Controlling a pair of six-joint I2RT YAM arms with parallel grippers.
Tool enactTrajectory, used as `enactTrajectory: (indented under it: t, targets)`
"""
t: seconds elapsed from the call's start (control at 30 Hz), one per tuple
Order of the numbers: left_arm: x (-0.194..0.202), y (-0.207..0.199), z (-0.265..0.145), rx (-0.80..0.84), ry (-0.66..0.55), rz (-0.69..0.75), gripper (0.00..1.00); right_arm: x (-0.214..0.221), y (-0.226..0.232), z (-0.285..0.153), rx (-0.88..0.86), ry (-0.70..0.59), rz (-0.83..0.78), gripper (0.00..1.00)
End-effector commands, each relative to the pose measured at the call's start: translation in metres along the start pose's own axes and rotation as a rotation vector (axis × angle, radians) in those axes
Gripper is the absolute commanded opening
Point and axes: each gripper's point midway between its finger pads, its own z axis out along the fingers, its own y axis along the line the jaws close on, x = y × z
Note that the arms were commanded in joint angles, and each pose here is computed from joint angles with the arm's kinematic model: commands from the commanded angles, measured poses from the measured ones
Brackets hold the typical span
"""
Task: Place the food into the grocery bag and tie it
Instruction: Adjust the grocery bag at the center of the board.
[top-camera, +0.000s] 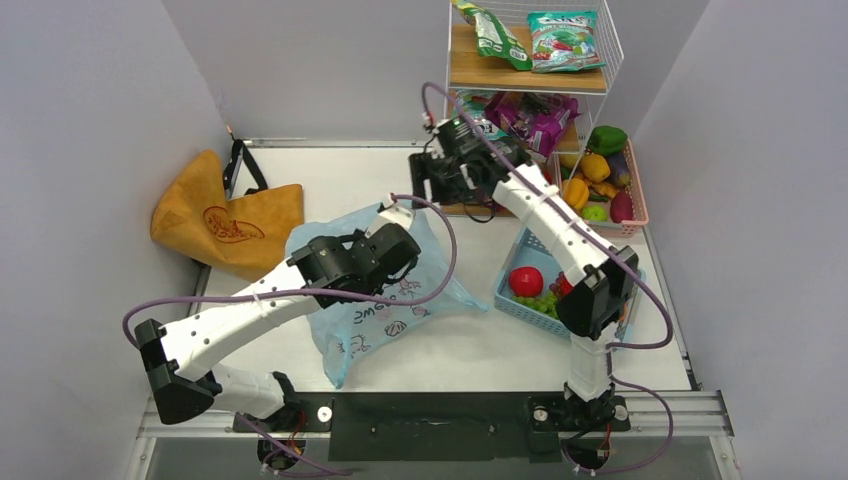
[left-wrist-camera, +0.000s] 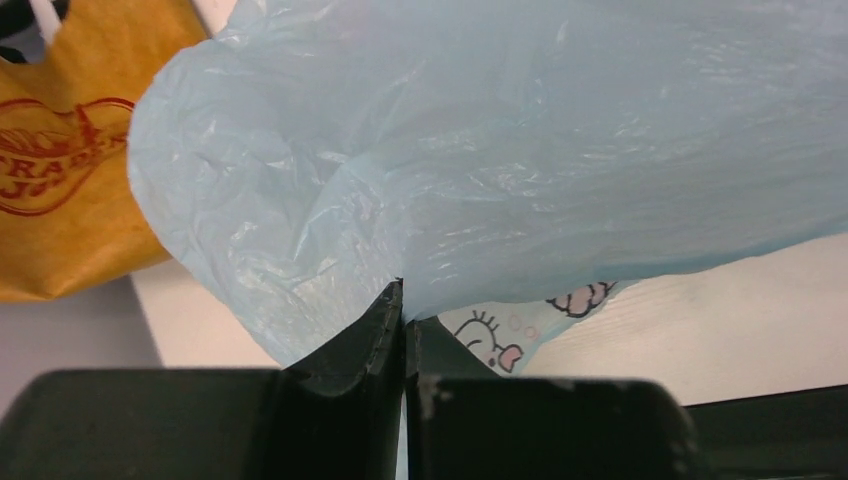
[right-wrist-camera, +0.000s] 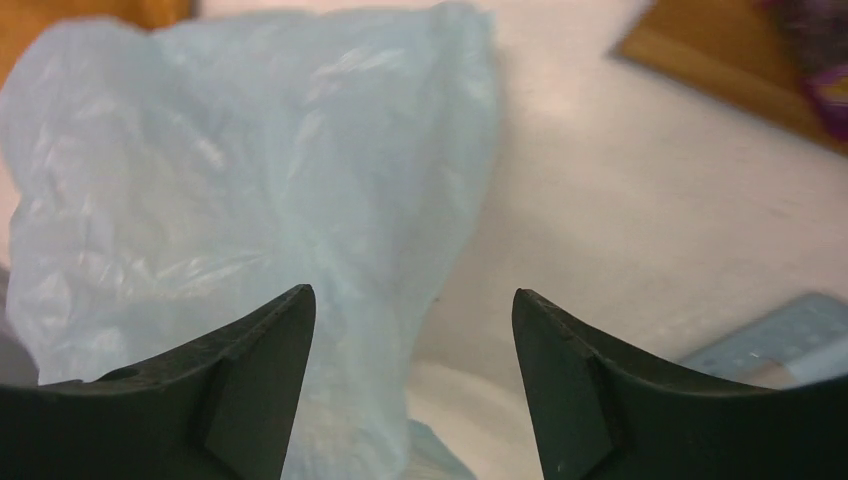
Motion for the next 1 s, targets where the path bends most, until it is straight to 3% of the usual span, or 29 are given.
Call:
enactTrajectory:
  t: [0.0, 0.13, 0.3, 0.47, 0.6, 0.8, 0.97]
  targets:
    - [-0.028, -0.009, -0.011, 0.148, -0.023, -0.303, 0.0, -0.064, -0.042, -0.086, 0.127, -0.301, 0.11, 0.68]
    - [-0.049, -0.012, -0.014, 0.309, -0.047, -0.546, 0.0, -0.081, -0.064, -0.125, 0.185, -0.413, 0.14, 0.69]
    - [-0.07, 0.015, -0.014, 0.341, -0.082, -0.819, 0.0, -0.086, -0.092, -0.166, 0.238, -0.514, 0.233, 0.68]
    - [-0.093, 0.03, -0.024, 0.363, -0.126, -0.984, 0.0, -0.078, -0.075, -0.193, 0.145, -0.587, 0.235, 0.68]
    - [-0.108, 0.053, -0.041, 0.366, -0.223, -1.137, 0.0, -0.058, -0.051, -0.194, 0.059, -0.553, 0.188, 0.67]
    - [-0.111, 0.065, -0.045, 0.381, -0.263, -1.267, 0.0, -0.024, -0.024, -0.19, -0.008, -0.513, 0.073, 0.66]
    - [-0.104, 0.05, -0.035, 0.442, -0.249, -1.267, 0.0, -0.003, -0.027, -0.195, -0.006, -0.527, 0.045, 0.63]
